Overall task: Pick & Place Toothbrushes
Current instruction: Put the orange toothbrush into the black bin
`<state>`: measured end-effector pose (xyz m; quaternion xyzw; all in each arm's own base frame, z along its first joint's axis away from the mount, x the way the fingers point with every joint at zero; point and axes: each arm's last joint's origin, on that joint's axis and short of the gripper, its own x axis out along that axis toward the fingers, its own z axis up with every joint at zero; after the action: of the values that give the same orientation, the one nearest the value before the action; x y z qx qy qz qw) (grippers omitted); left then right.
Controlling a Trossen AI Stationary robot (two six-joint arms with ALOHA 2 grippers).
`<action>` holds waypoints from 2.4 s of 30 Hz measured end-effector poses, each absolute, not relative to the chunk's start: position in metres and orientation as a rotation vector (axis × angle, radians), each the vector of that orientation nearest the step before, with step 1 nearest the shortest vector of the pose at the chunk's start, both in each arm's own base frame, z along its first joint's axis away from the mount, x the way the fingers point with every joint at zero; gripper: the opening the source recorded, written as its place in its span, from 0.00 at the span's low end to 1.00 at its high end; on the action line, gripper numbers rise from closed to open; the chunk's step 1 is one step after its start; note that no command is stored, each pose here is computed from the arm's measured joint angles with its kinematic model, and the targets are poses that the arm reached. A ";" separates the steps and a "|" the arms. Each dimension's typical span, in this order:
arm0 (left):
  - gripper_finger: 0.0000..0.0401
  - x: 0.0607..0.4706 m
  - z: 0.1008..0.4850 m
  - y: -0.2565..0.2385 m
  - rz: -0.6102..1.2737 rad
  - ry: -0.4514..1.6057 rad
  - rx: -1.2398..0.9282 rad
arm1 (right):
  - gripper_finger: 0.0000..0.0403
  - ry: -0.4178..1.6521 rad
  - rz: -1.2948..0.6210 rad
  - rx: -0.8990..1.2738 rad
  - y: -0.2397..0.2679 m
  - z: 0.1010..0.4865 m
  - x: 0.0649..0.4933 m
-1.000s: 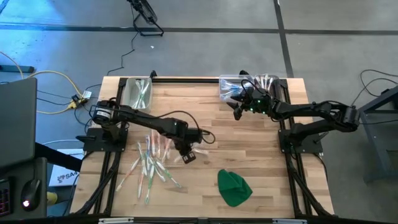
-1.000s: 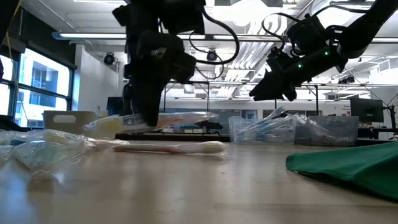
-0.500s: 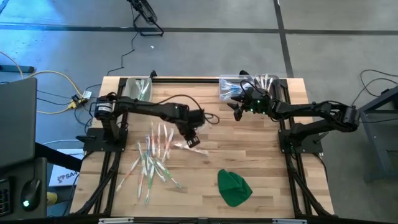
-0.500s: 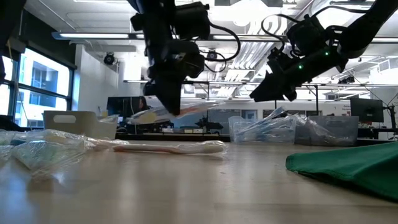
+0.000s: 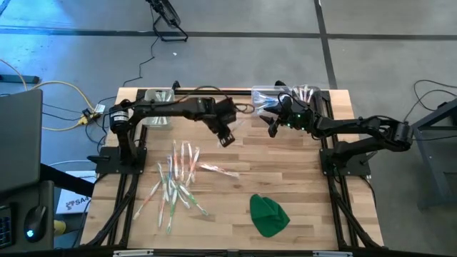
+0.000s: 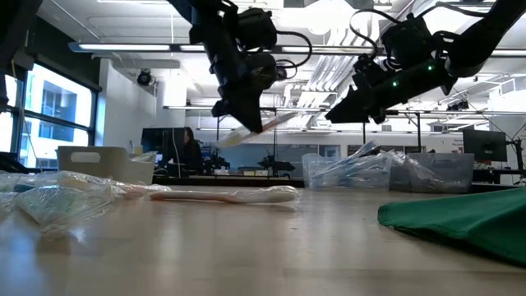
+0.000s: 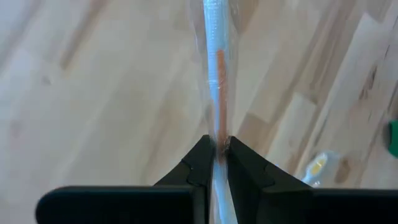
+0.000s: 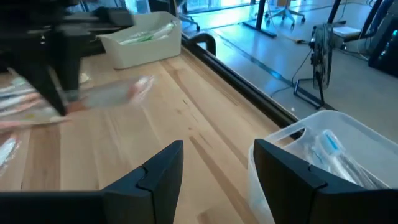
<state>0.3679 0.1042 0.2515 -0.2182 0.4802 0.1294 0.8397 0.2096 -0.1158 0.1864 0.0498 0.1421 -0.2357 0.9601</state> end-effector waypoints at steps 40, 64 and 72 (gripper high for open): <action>0.08 0.396 0.294 0.140 0.087 0.559 -0.067 | 0.47 0.040 -0.304 0.146 -0.115 0.204 0.219; 0.08 0.403 0.295 0.121 0.129 0.554 -0.025 | 0.47 -0.034 -0.116 0.124 -0.107 0.211 0.224; 0.08 0.408 0.297 0.113 0.102 0.519 -0.019 | 0.47 -0.030 -0.088 0.120 -0.106 0.211 0.224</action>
<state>0.4081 0.1133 0.2975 -0.0092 0.2567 0.0506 0.9651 0.2237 -0.1059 0.2107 0.0598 -0.0151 -0.0439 0.9971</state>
